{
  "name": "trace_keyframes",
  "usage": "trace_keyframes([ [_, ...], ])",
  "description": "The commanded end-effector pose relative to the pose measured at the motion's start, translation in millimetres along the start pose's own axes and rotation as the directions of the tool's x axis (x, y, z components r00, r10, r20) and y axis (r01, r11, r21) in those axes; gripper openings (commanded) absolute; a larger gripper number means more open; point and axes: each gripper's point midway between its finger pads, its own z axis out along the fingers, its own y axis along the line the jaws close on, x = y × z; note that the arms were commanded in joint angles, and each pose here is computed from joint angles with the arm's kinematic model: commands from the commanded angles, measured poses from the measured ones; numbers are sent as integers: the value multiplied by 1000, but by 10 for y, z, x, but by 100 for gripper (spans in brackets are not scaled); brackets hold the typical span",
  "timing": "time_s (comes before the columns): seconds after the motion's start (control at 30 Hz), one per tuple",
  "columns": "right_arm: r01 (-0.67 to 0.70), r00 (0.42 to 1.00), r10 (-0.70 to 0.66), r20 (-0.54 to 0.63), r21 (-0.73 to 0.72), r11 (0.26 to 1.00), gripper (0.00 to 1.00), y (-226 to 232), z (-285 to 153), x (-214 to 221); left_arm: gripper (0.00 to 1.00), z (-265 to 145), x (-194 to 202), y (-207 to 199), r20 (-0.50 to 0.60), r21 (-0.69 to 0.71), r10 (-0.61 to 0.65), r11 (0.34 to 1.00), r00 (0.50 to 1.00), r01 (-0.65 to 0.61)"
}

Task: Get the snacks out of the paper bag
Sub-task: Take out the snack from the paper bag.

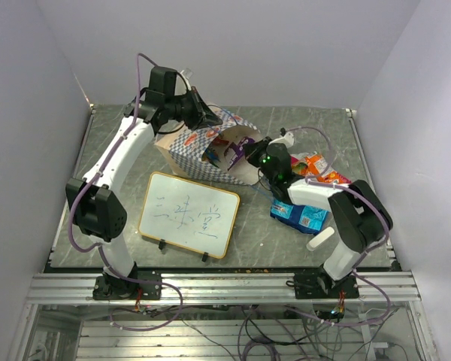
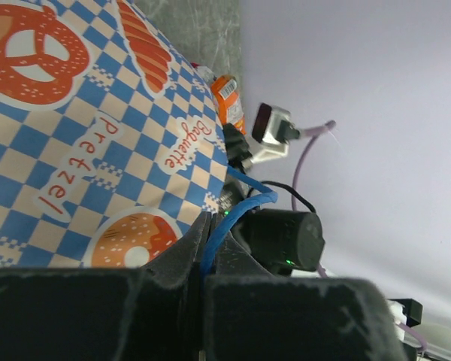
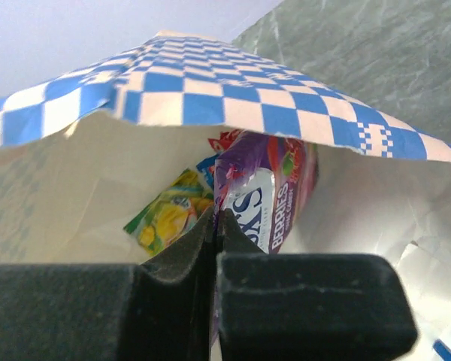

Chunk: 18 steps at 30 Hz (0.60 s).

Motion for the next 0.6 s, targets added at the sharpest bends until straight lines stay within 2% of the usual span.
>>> trace_keyframes([
  [0.0, 155, 988, -155, 6, -122, 980, 0, 258, -253, -136, 7, -135, -50, -12, 26, -5, 14, 1000, 1000, -14],
  [0.27, 373, 928, -360, 97, -212, 903, 0, 691, -635, -600, 7, -163, -51, 62, 28, -34, 21, 999, 999, -21],
  [0.4, 466, 885, -454, 107, -249, 849, 0, 838, -838, -725, 7, -177, -96, 114, 34, -58, 21, 998, 999, -19],
  [0.57, 529, 849, -515, 122, -223, 819, 0, 886, -1112, -939, 7, -181, -102, 121, 42, -60, 15, 998, 999, -12],
])
